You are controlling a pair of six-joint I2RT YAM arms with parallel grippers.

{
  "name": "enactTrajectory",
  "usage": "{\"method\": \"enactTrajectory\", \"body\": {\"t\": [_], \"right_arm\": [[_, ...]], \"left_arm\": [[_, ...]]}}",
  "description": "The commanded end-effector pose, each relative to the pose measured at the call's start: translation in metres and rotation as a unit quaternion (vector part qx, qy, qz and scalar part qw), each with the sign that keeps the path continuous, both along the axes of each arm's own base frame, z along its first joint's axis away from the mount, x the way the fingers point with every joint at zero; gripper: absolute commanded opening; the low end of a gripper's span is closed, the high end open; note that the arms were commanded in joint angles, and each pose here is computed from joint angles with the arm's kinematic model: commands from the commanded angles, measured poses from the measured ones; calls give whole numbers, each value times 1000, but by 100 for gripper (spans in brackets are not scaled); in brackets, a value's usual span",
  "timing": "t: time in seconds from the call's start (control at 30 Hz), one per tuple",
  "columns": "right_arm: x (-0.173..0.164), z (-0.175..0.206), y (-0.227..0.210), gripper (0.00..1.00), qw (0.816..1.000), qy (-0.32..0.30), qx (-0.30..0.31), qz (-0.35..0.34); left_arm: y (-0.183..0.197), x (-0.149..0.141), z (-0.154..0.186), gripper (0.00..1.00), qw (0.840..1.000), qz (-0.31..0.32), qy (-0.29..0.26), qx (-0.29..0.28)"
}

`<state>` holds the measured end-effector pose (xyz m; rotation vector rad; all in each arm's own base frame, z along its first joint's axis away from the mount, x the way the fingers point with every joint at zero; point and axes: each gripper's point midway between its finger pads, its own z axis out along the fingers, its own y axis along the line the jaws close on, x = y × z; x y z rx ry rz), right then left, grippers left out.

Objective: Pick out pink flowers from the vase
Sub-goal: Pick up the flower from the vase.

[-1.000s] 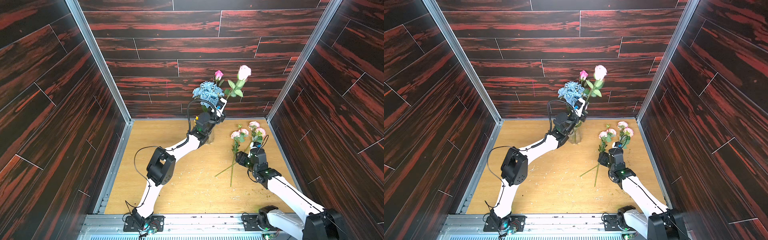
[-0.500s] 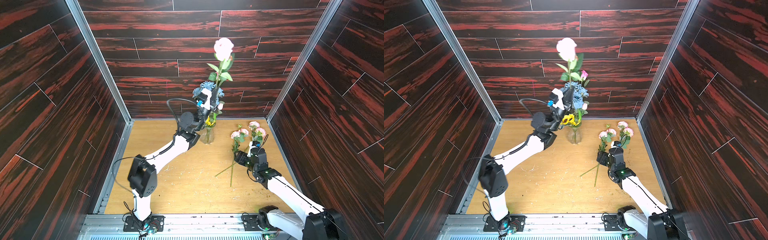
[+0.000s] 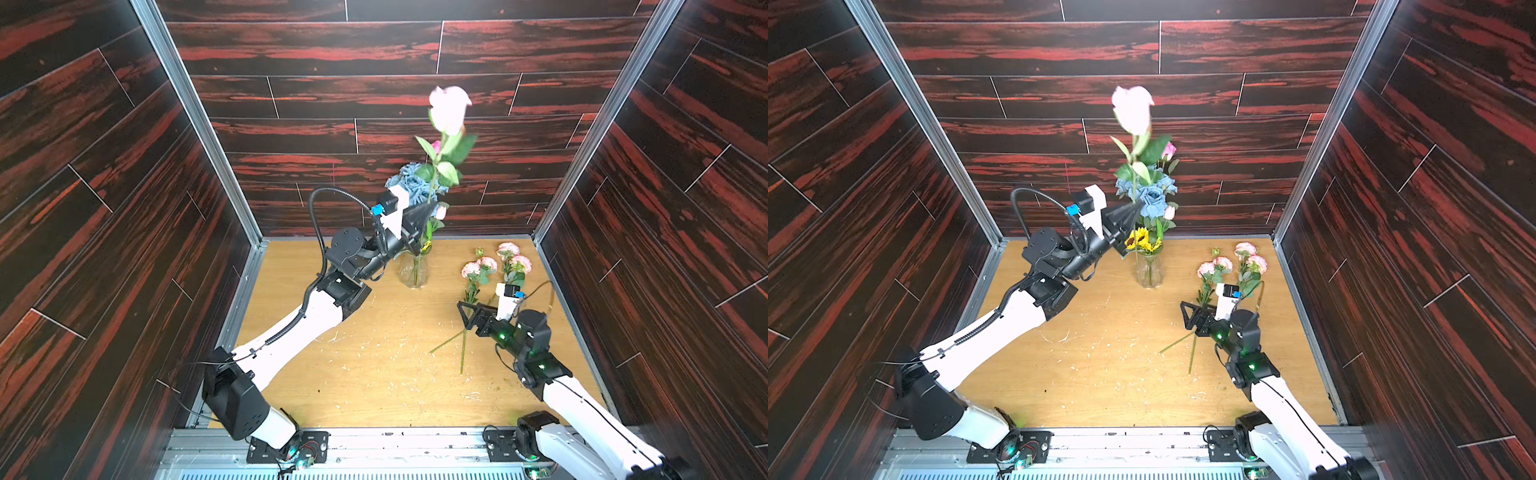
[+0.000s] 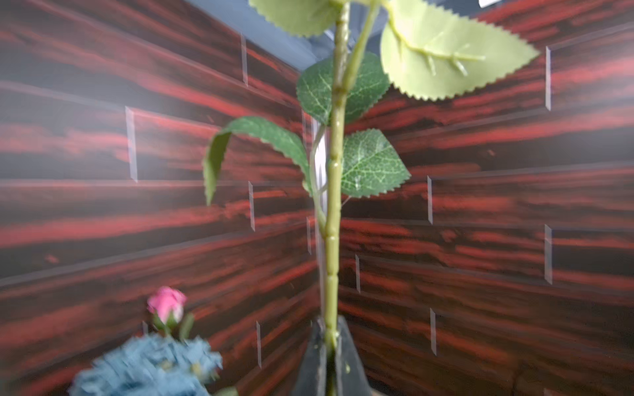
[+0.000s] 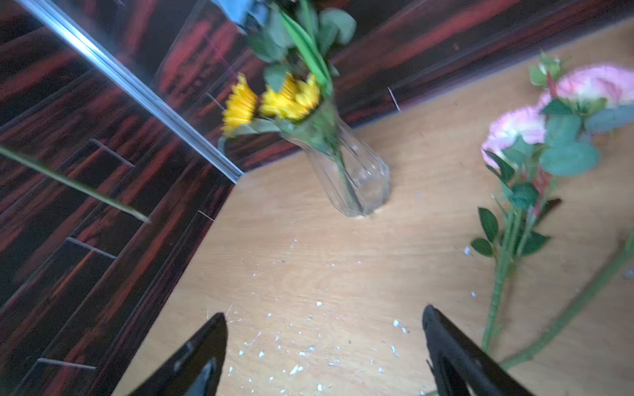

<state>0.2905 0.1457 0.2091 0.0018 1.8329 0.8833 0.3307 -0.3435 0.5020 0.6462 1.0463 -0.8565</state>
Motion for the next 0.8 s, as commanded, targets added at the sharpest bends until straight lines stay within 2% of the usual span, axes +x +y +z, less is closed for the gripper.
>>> {"method": "enactTrajectory", "body": {"t": [0.0, 0.13, 0.27, 0.47, 0.63, 0.77], "right_arm": [[-17, 34, 12, 94, 995, -77, 32, 51], [-40, 50, 33, 95, 983, -110, 59, 138], [-57, 58, 52, 96, 964, -122, 89, 221], [-63, 60, 57, 96, 955, -134, 98, 247], [-69, 66, 58, 96, 949, -145, 98, 263], [-66, 63, 59, 96, 950, -135, 99, 262]], "left_arm": [[-17, -26, -40, 0, 993, -92, 46, 57], [-28, -43, -63, 0, 981, -162, 76, 74], [-38, -45, -78, 0, 970, -209, 111, 57], [-51, -27, -99, 0, 955, -225, 191, 20], [-63, -20, -113, 0, 933, -256, 254, -16], [-77, -23, -122, 0, 915, -292, 280, -18]]}}
